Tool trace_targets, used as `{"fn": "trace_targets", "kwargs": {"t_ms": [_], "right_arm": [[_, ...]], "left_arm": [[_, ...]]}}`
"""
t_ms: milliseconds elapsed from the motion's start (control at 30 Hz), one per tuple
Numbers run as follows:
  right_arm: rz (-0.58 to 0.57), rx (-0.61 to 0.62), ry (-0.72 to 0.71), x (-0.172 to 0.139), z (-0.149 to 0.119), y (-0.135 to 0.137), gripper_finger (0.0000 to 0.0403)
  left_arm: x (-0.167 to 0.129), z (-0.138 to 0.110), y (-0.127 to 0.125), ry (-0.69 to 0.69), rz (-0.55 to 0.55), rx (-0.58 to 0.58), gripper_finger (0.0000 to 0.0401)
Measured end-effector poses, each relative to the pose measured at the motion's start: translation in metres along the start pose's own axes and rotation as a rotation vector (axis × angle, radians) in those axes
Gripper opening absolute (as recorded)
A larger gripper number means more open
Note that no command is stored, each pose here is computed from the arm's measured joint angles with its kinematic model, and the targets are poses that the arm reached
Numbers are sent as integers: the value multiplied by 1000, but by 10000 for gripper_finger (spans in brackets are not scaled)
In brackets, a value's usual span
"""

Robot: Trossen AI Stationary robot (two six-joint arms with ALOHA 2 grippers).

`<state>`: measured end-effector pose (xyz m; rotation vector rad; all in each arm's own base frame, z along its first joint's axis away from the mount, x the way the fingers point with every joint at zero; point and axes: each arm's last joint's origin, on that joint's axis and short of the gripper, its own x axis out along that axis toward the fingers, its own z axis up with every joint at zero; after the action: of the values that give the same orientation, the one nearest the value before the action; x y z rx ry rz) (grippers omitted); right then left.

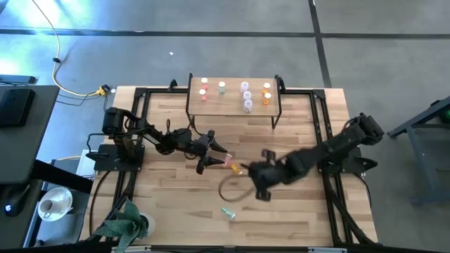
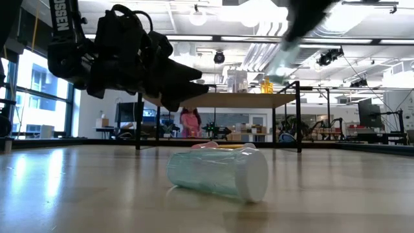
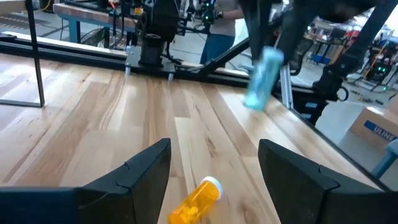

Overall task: Pick and place medicine bottles onto shelf by color
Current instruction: Put the right green pill bottle on the shelf aligned with the other green pill bottle

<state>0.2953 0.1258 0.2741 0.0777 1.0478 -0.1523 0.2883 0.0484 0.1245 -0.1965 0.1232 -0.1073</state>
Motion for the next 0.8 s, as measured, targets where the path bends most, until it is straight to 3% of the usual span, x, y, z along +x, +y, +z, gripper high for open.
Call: {"fn": "trace_targets", "kwargs": {"t_ms": [200, 433, 800], "right_arm": [[-7, 1, -71, -11, 40, -39, 103], [74, 55, -108, -19, 67, -74, 103], [123, 108, -253, -56, 100, -98, 103]], "left_arm": [[0, 0, 0, 0, 0, 14, 231], [0, 0, 0, 0, 0, 14, 231], [0, 0, 0, 1, 0, 14, 231]]}}
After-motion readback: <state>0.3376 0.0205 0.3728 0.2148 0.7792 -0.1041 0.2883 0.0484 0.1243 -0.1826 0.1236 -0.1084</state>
